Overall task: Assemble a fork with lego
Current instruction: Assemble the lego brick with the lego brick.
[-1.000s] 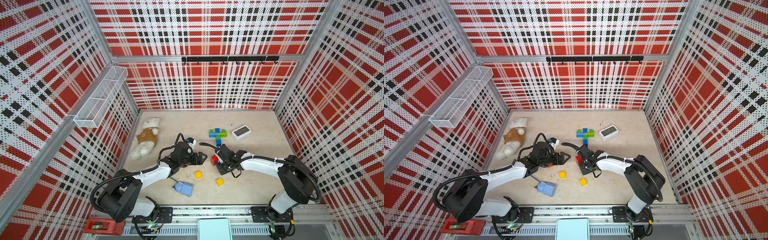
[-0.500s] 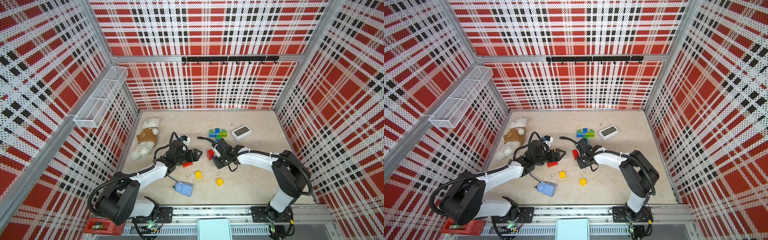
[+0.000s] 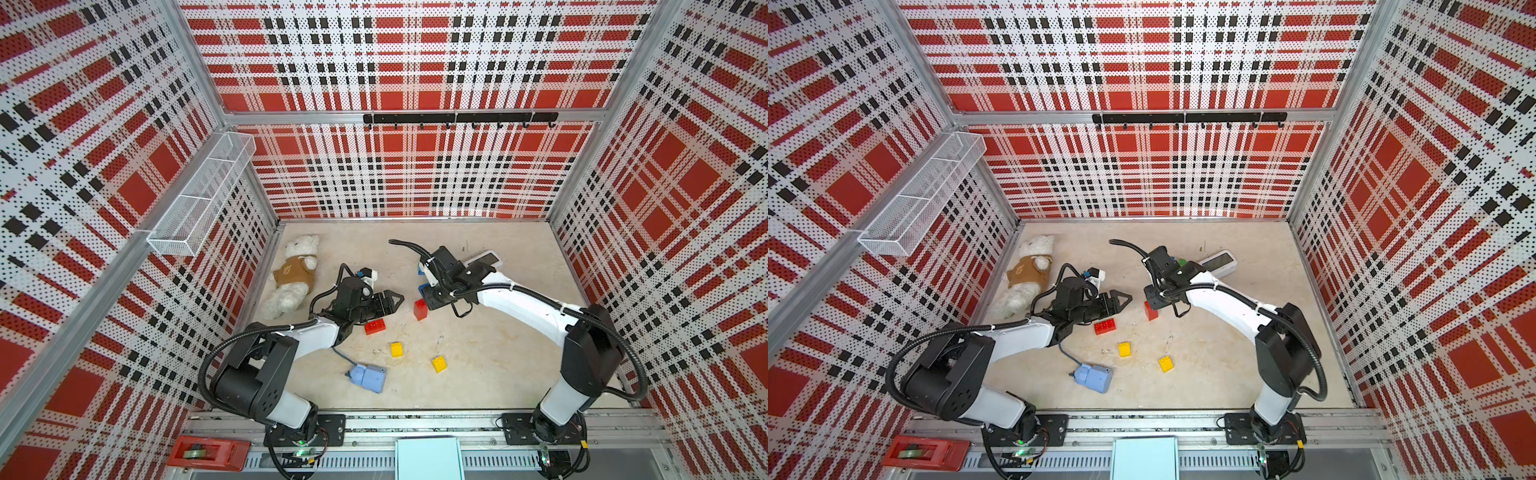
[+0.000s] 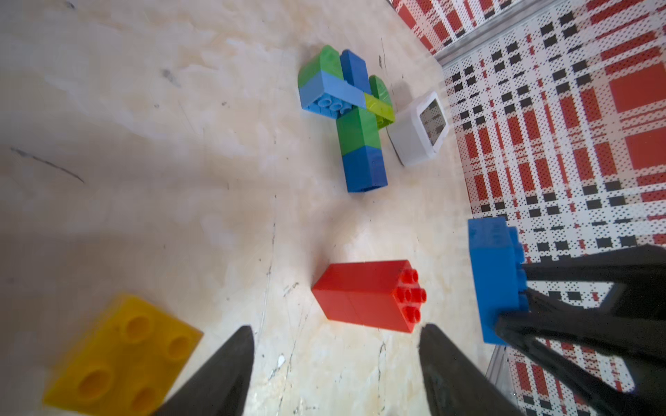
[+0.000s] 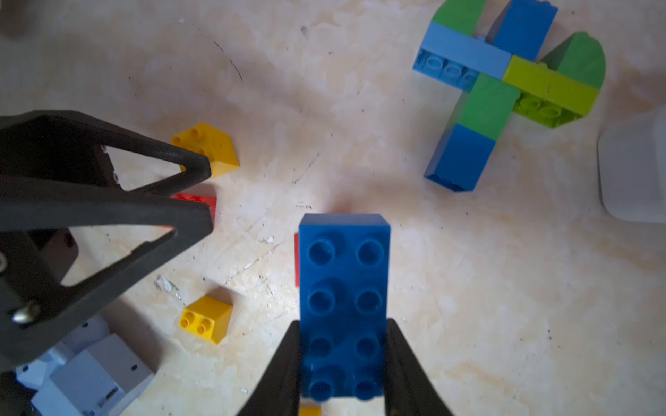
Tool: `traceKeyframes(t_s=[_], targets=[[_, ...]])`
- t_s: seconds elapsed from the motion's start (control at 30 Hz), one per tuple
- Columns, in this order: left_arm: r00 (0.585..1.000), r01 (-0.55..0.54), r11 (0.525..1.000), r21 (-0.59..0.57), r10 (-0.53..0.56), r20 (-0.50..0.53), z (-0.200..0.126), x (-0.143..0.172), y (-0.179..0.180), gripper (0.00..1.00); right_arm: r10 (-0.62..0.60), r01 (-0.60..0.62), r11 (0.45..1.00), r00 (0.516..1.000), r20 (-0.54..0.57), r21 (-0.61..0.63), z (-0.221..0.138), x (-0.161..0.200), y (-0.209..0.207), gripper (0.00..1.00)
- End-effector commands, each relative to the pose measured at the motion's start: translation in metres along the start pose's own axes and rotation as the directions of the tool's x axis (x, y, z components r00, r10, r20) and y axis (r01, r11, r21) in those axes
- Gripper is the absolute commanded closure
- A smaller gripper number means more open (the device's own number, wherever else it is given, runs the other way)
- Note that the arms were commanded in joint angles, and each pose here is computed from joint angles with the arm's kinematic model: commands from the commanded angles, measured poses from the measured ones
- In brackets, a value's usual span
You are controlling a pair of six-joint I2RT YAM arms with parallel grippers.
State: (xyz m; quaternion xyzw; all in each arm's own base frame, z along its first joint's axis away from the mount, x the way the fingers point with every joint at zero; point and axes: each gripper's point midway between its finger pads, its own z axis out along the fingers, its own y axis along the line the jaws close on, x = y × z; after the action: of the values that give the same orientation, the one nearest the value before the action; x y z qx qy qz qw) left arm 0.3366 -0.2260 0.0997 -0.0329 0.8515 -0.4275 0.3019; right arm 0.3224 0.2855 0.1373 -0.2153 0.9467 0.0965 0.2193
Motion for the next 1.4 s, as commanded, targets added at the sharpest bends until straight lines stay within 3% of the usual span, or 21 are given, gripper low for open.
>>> traceKeyframes(t_s=[0.0, 0.57, 1.37], targets=[[0.999, 0.008, 0.994, 0.106, -0.013, 0.048, 0.003, -0.021, -0.021, 0.27, 0.0, 0.001, 1.0, 0.997, -0.08, 0.017, 0.009, 0.003, 0.0, 1.0], [1.0, 0.017, 0.995, 0.102, -0.019, 0.015, 0.011, -0.007, -0.012, 0.28, -0.039, 0.041, 0.999, 0.992, -0.123, 0.013, 0.033, -0.015, 0.014, 1.0], [1.0, 0.002, 0.996, 0.088, -0.003, 0.003, 0.013, 0.002, -0.015, 0.28, -0.064, 0.079, 0.996, 0.956, -0.286, 0.042, 0.055, 0.022, 0.017, 1.0]])
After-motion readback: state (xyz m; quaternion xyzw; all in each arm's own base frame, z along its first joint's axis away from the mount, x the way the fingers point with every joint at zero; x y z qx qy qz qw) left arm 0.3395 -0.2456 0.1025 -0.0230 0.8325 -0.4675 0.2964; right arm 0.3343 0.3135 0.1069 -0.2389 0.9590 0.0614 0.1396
